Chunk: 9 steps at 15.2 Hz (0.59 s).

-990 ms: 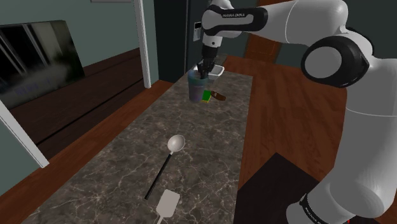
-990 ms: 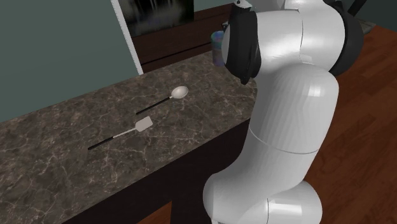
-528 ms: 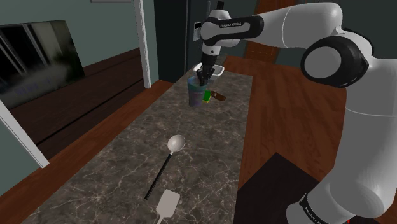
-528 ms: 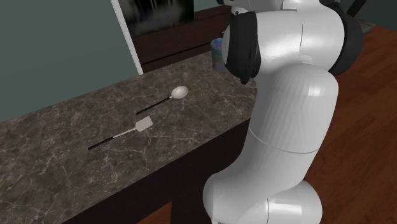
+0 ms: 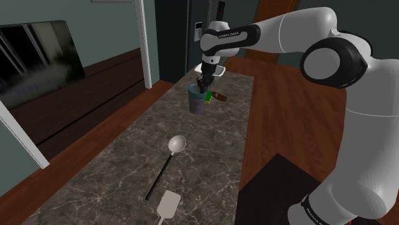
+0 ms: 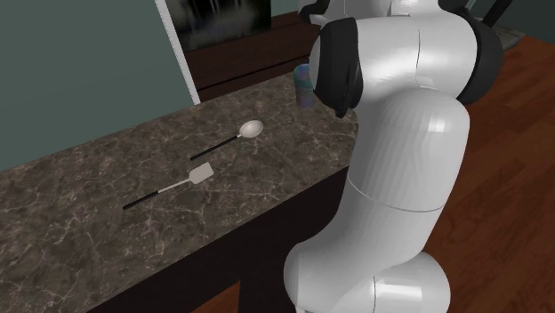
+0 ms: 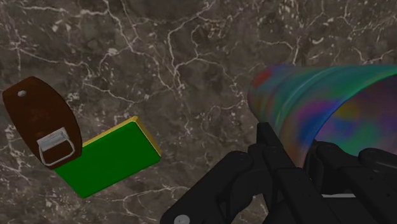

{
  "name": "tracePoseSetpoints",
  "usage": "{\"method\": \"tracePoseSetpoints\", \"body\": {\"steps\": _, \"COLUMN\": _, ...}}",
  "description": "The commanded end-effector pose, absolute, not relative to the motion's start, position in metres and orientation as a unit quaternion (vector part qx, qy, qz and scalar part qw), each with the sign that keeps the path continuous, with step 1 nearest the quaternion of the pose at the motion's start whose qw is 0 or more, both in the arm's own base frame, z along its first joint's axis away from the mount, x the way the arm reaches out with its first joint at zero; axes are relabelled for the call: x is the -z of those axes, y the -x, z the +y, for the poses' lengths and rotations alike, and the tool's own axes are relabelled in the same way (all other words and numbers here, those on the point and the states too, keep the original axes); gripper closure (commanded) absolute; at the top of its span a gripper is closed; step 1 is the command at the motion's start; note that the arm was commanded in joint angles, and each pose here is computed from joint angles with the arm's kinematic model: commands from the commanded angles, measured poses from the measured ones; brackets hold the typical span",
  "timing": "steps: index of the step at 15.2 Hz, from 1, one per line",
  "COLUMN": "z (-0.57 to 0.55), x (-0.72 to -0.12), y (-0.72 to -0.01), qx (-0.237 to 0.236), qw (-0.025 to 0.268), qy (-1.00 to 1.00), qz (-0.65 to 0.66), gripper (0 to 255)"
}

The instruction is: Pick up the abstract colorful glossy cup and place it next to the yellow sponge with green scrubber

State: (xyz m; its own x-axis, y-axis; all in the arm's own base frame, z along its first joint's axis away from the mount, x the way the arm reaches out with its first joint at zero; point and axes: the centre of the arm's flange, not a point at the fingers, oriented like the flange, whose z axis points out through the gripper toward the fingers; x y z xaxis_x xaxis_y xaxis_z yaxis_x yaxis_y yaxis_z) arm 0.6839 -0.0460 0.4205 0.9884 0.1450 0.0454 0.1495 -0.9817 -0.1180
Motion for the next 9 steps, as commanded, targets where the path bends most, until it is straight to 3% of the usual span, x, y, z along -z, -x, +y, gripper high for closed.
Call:
{"method": "tracePoseSetpoints", "body": {"steps": 1, "z": -0.045, "x": -0.409, "y": -0.684, "qx": 0.019, "qw": 0.061, "qy": 0.995, "qz": -0.074, "gripper": 255}}
{"method": "tracePoseSetpoints", "body": {"steps": 9, "z": -0.045, "x": -0.384, "y": -0.684, "qx": 0.019, "qw": 0.061, "qy": 0.995, "qz": -0.074, "gripper": 255}}
